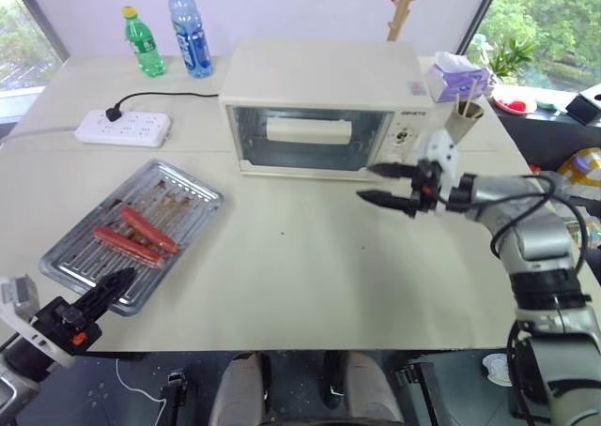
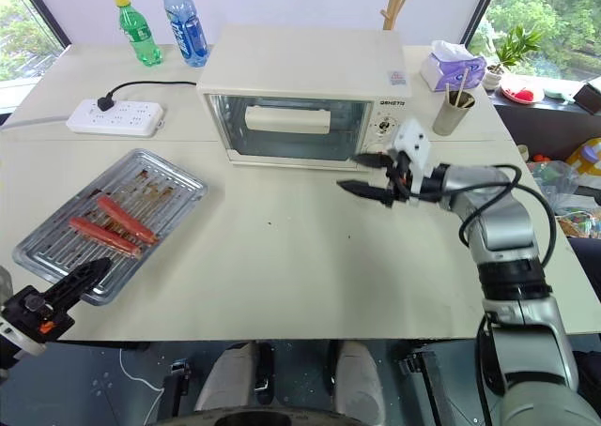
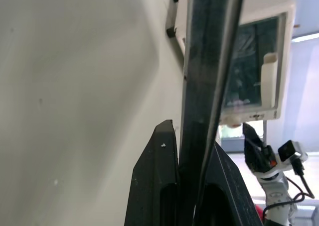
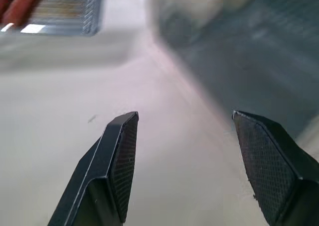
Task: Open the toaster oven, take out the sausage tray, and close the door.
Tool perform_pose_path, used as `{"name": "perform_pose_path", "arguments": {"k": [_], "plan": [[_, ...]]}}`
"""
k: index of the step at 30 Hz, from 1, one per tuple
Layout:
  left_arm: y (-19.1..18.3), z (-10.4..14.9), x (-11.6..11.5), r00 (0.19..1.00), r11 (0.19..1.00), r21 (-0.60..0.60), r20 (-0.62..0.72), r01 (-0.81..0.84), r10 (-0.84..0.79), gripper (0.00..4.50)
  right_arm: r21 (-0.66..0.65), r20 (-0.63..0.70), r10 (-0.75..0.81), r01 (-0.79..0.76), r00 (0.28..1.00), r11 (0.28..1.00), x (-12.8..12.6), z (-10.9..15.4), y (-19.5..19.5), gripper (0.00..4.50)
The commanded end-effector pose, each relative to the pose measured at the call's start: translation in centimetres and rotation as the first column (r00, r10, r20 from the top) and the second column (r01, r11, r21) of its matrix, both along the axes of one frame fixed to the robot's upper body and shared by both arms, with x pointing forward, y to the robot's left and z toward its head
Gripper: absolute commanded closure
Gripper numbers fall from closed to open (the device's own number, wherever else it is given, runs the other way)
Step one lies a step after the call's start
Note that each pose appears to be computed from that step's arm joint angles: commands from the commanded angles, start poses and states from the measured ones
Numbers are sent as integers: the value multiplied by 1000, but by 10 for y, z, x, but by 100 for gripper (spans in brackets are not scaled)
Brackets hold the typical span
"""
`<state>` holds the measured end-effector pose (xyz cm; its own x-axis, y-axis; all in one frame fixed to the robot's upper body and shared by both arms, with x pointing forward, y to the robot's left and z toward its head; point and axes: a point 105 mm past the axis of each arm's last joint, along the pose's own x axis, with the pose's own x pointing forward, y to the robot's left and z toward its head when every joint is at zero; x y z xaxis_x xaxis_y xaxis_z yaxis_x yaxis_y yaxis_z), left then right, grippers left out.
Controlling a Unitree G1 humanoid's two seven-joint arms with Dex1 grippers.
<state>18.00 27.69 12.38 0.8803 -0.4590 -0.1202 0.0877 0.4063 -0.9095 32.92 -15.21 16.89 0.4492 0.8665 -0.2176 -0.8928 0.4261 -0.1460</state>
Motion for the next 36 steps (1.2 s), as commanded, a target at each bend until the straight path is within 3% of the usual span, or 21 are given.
{"name": "perform_pose_path", "arguments": {"k": [1, 7, 11, 12, 22, 31, 36], "plan": [[-16, 7, 4, 990, 990, -3, 5, 139, -139, 450, -33, 40, 129, -128, 991, 991, -28, 15, 6, 143], [-30, 14, 22, 950, 950, 37, -3, 312, -312, 450, -78, -21, 202, -203, 979, 976, -55, 14, 1, 143], [-43, 16, 37, 908, 907, 42, -10, 418, -418, 450, -101, -68, 183, -189, 981, 977, -66, 7, -5, 12], [-48, 16, 40, 892, 891, 46, -11, 452, -452, 450, -105, -63, 170, -176, 983, 979, -67, 6, -6, 5], [-104, 14, 76, 708, 708, 23, -22, 706, -706, 450, -102, -44, 42, -46, 998, 994, -83, 5, -13, 5], [-147, 5, 92, 574, 575, -10, -46, 818, -818, 450, -82, -51, -43, 39, 998, 996, -96, 3, -15, 5], [-157, -8, 102, 559, 563, -14, -98, 827, -824, 450, -81, -55, -81, 76, 995, 994, -102, 0, -17, 5]]}}
